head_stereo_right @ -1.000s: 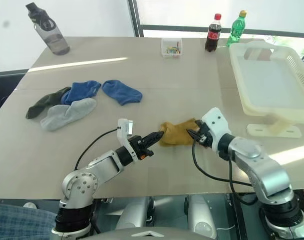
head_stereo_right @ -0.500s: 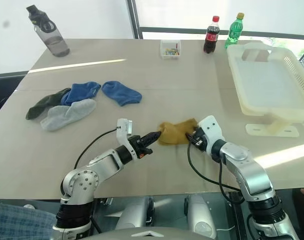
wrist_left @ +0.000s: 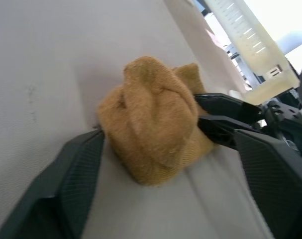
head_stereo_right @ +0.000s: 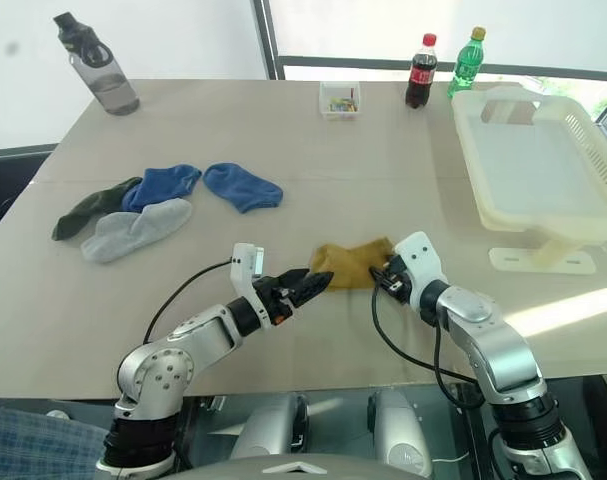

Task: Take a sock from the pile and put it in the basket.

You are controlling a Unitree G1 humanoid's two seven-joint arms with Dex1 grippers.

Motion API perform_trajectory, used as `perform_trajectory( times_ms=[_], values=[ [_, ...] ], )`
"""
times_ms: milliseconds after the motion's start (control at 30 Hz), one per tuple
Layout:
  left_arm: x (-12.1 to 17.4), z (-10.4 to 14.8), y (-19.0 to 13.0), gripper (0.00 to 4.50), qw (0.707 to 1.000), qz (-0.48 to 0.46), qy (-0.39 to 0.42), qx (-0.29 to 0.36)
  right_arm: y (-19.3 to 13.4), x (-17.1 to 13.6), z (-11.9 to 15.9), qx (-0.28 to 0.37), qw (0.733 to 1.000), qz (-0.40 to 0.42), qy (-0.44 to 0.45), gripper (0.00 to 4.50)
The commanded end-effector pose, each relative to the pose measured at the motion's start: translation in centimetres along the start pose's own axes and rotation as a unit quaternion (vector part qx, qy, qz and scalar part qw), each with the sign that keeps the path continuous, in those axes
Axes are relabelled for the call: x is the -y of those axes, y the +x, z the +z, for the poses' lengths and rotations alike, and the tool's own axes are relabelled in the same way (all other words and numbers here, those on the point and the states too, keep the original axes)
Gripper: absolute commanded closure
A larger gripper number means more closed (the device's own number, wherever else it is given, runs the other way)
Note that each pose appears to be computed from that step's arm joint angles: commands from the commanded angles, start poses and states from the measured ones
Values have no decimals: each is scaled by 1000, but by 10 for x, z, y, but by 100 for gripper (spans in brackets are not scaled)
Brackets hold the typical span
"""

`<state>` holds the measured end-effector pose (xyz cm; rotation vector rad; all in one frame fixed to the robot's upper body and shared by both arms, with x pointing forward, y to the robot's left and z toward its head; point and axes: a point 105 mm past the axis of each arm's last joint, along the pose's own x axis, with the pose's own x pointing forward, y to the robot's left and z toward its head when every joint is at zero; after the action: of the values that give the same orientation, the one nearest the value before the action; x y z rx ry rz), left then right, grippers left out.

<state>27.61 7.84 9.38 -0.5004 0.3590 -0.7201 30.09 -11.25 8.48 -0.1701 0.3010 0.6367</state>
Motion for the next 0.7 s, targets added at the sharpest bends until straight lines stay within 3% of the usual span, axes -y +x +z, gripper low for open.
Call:
perform_trajectory(
  times_ms=[33, 200, 467, 700],
  values=[
    [-11, 12, -9, 4, 999, 29, 36, 20, -2, 6, -7, -13, 1000, -22, 9, 240],
    [-18, 13, -8, 4, 996, 51, 75, 14, 3, 13, -6, -13, 998, -57, 20, 240],
    [-20, 22, -6, 4, 997, 51, 50, 28, 11, 13, 0, -11, 992, -104, 72, 240],
    [-32, 16, 3, 4, 997, 75, 10, 7, 10, -5, 14, 5, 997, -64, 49, 240]
  ],
)
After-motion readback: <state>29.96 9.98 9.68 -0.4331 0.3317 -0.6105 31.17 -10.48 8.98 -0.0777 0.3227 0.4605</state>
